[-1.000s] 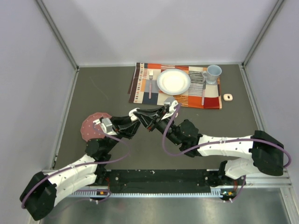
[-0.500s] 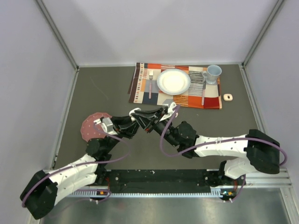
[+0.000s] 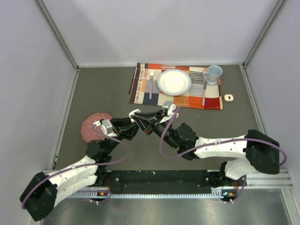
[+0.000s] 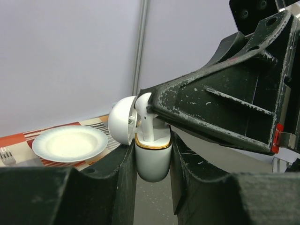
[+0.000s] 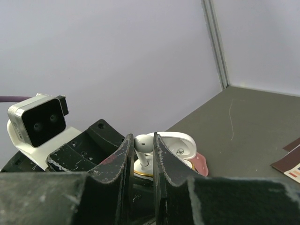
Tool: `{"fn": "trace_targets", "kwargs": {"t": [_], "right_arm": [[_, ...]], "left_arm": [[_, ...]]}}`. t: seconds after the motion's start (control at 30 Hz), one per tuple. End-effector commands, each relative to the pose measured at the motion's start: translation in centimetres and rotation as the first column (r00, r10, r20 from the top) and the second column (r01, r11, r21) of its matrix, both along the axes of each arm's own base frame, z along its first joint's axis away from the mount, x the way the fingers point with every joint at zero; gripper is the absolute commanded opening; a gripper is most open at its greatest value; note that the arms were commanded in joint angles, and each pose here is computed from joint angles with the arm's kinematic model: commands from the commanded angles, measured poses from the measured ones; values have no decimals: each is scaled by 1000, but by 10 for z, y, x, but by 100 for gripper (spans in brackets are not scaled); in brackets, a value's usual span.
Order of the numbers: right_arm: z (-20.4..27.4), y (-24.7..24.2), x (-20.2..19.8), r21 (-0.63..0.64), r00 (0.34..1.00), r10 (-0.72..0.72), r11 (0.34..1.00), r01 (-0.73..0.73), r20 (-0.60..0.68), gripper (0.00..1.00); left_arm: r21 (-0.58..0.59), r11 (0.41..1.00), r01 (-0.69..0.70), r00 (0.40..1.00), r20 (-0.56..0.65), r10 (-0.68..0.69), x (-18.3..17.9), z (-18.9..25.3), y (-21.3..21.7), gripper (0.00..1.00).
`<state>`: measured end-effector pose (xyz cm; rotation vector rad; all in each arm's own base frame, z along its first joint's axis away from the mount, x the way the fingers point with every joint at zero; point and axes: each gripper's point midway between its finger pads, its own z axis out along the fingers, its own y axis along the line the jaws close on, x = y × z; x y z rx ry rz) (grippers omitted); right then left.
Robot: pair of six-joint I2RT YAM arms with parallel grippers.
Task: Insert the wireless bluetooth earbuds into the charging case
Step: Insert the left earbud into the left side groove of the charging case.
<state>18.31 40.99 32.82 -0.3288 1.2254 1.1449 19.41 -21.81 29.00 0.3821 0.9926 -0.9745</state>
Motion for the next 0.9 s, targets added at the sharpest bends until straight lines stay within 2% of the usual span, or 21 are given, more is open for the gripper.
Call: {"fn": "trace_targets", "kwargs": {"t": [0.0, 0.17, 0.27, 0.4, 0.53, 0.57, 0.6, 0.73, 0.77, 0.87], "right_arm": [[-26, 5, -4, -76, 1000, -9, 997, 9, -1, 1], [-34, 9, -5, -111, 1000, -14, 994, 14, 1, 2], [-33, 9, -4, -106, 1000, -20, 994, 20, 1, 6], [-26, 8, -3, -108, 1000, -24, 994, 25, 8, 20], [-16, 9, -7, -111, 1000, -2, 994, 4, 20, 27], [-14, 8, -8, -122, 1000, 1, 992, 1, 19, 31], [-6, 9, -8, -116, 1000, 5, 993, -2, 22, 40], [11, 8, -14, -110, 998, 35, 994, -30, 50, 55], [5, 11, -16, -152, 998, 47, 988, -39, 46, 60], [33, 12, -21, -142, 994, 76, 988, -65, 73, 66]], "left_arm": [[-216, 976, -13, 978, 199, 57, -26, 62, 33, 0], [-219, 976, -12, 977, 204, 58, -28, 64, 34, 0], [-217, 976, -10, 977, 204, 56, -28, 63, 33, 0], [-215, 977, -12, 977, 206, 57, -29, 63, 34, 0], [-202, 979, -8, 977, 209, 51, -29, 63, 32, 0], [-188, 982, -7, 978, 203, 46, -28, 60, 30, 0], [-185, 983, -9, 977, 209, 48, -29, 61, 30, 0], [-169, 986, -8, 978, 204, 43, -28, 60, 27, 0], [-164, 986, -8, 977, 207, 43, -27, 60, 27, 0], [-158, 987, -9, 978, 203, 41, -26, 60, 26, 0]]}}
